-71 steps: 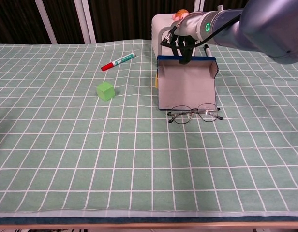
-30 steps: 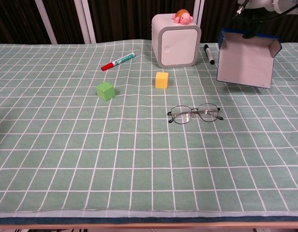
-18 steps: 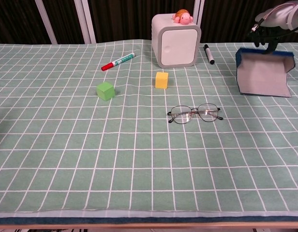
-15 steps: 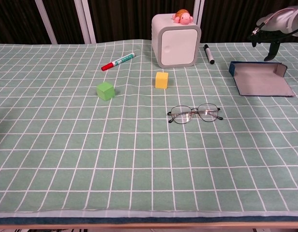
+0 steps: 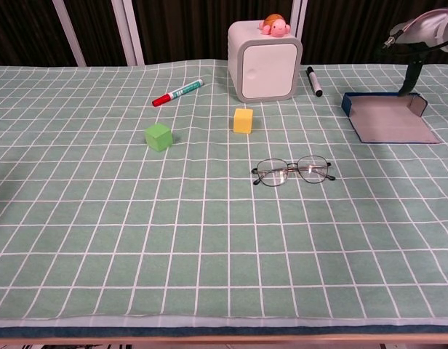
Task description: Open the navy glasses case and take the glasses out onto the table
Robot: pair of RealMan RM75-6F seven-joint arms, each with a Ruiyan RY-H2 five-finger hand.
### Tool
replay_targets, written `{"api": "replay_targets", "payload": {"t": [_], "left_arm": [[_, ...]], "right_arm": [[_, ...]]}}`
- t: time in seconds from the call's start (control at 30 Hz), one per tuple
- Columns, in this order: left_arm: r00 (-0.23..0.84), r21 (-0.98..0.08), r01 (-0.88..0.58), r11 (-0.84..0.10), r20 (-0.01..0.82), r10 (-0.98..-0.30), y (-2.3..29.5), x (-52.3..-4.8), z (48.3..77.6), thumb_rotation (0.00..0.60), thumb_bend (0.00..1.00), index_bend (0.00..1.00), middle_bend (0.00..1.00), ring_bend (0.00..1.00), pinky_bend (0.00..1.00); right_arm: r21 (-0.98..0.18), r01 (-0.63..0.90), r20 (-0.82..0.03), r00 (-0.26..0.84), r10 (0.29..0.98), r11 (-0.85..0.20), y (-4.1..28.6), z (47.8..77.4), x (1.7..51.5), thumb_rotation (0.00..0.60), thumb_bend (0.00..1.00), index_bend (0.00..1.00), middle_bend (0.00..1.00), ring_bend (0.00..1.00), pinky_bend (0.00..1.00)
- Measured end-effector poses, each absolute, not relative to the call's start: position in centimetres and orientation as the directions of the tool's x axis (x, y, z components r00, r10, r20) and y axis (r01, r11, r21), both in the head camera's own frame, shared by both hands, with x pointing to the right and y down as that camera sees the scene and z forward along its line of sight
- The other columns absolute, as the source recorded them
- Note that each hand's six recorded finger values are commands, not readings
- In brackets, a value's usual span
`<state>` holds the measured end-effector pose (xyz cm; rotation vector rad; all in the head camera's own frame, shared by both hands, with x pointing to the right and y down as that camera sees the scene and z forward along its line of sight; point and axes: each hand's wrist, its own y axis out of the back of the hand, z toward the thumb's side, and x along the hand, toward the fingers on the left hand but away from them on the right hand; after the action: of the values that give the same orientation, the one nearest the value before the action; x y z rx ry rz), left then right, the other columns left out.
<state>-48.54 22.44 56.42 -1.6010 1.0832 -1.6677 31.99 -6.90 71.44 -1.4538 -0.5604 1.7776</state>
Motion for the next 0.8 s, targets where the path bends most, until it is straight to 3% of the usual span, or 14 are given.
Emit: {"api": "replay_targets", "payload": {"t": [0.33, 0.57, 0.8], "left_arm": [[-0.081, -0.865, -0.115, -0.489, 0.499, -0.863, 22.5, -48.0, 56.1, 0.600, 0.46, 0.15, 0.00, 0.00, 0.02], [-0.053, -0.874, -0.094, -0.477, 0.482, -0.874, 22.5, -47.5, 55.8, 0.600, 0.46, 0.15, 0.00, 0.00, 0.02], [-0.028, -0.879, -0.077, -0.470, 0.473, -0.881, 22.7, -47.1, 55.7, 0.600, 0.46, 0.15, 0.00, 0.00, 0.02]], "right_arm": [[-0.835, -0.054, -0.550, 0.017, 0.835, -0.548, -3.4, 65.3, 32.7, 0.600, 0.18, 0.15, 0.04, 0.07, 0.23], [-0.896, 0.007, -0.443, 0.046, 0.895, -0.444, 2.6, 58.8, 36.5, 0.600, 0.18, 0.15, 0.07, 0.07, 0.23], [-0.916, 0.028, -0.398, 0.075, 0.914, -0.401, 10.5, 56.2, 39.1, 0.600, 0.18, 0.15, 0.07, 0.07, 0.23]]}}
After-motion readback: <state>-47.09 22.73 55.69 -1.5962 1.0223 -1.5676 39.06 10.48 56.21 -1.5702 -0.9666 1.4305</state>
